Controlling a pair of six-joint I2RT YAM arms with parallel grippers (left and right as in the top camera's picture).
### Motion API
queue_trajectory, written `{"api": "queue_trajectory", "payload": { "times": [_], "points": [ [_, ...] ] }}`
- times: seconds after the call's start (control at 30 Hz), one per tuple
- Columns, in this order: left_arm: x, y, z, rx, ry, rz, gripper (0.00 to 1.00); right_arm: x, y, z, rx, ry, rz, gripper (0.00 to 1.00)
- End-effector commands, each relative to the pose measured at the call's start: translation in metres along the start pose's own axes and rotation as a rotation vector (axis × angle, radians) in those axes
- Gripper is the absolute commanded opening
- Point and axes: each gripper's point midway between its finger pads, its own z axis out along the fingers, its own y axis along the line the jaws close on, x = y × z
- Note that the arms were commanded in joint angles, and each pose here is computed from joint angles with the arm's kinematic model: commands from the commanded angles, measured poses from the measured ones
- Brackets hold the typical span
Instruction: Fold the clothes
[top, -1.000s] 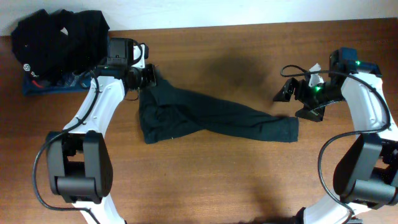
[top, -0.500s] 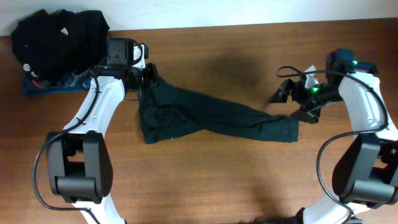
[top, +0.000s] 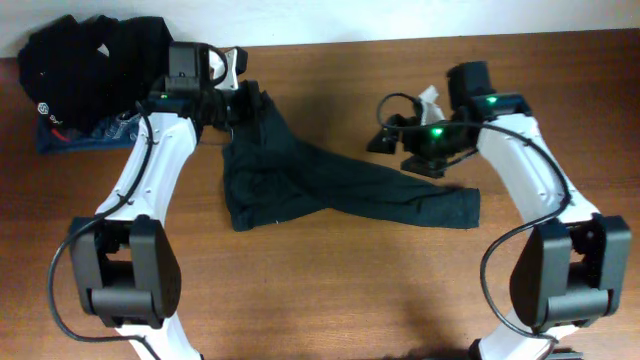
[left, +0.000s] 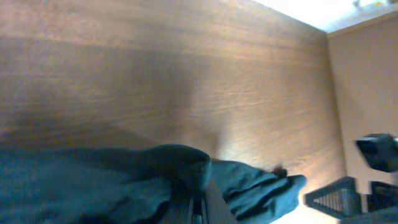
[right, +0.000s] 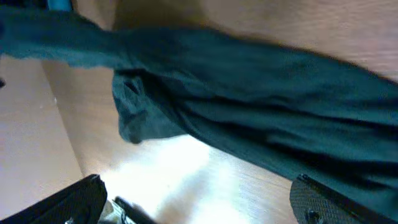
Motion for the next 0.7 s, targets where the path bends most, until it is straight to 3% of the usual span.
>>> {"api": "queue_trajectory", "payload": {
  "times": [0.0,0.3,0.67],
  "points": [
    [-0.020,-0.038,-0.030,0.069,-0.065,0.054,0.01,-0.001,0.004,0.014,0.056,-0.026,0.081,0.99],
    [-0.027,-0.046,-0.043,0.052,-0.107,0.077,0.01,0.005,0.035,0.042,0.090,-0.068,0.095,1.00],
    [-0.029,-0.035,-0.043,-0.008,-0.118,0.065,0.01,0.027,0.028,0.092,0.229,-0.071,0.348,0.99]
  ]
}}
